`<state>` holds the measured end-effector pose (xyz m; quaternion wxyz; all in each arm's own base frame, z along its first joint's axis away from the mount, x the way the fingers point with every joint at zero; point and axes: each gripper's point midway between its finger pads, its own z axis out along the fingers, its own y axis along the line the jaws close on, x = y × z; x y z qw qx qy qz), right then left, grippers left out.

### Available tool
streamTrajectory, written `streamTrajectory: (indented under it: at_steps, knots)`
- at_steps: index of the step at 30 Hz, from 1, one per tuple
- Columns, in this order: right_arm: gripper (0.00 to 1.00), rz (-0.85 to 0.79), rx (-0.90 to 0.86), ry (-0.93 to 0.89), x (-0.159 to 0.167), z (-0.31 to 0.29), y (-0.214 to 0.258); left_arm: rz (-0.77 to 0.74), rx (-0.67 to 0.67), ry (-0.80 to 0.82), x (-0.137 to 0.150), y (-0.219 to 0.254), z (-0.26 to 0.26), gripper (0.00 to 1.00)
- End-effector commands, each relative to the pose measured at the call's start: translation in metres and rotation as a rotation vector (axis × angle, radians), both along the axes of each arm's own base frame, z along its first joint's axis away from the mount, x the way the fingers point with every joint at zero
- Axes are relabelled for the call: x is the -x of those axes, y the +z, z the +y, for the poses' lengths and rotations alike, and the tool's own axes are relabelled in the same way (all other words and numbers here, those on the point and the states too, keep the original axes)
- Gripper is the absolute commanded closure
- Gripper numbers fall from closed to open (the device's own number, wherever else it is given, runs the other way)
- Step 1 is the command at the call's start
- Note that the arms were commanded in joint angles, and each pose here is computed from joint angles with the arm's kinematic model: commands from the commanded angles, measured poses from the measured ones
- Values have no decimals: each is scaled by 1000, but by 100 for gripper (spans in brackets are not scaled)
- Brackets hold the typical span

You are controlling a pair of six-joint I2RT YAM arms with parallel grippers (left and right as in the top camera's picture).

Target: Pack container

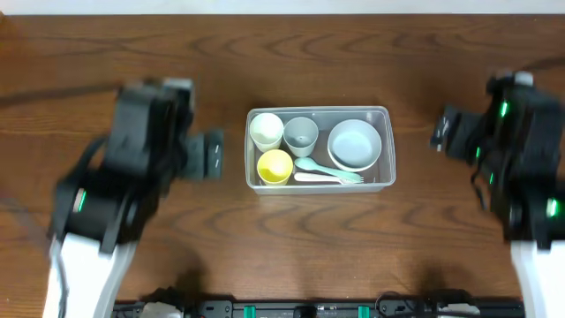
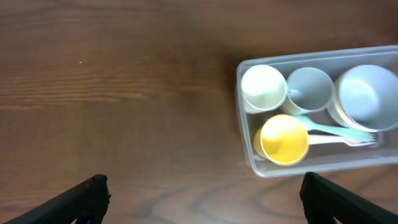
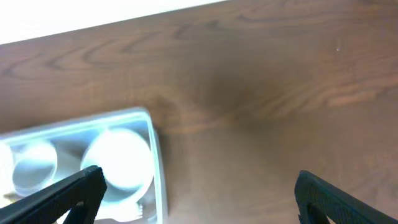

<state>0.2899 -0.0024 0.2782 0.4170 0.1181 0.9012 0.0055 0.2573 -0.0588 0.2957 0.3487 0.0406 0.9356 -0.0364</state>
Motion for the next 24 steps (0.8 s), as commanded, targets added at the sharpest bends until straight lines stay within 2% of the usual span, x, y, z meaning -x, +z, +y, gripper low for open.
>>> streamTrajectory:
  at_steps: [1, 5, 9, 16, 24]
  knots:
    - [2, 23, 10, -57, 31, -3, -33, -20, 37, 29, 32, -19, 7, 2]
    - [1, 12, -6, -47, 63, -1, -70, -95, 109, 76, 71, -39, 19, 2]
    - [1, -1, -15, -68, 78, -6, -92, -163, 160, 97, 91, -51, 25, 2]
    - [1, 63, -55, -18, 87, 5, -113, -193, 171, 96, 96, -57, 27, 2]
    - [1, 72, -56, -17, 89, 5, -114, -192, 170, 96, 96, -57, 27, 2]
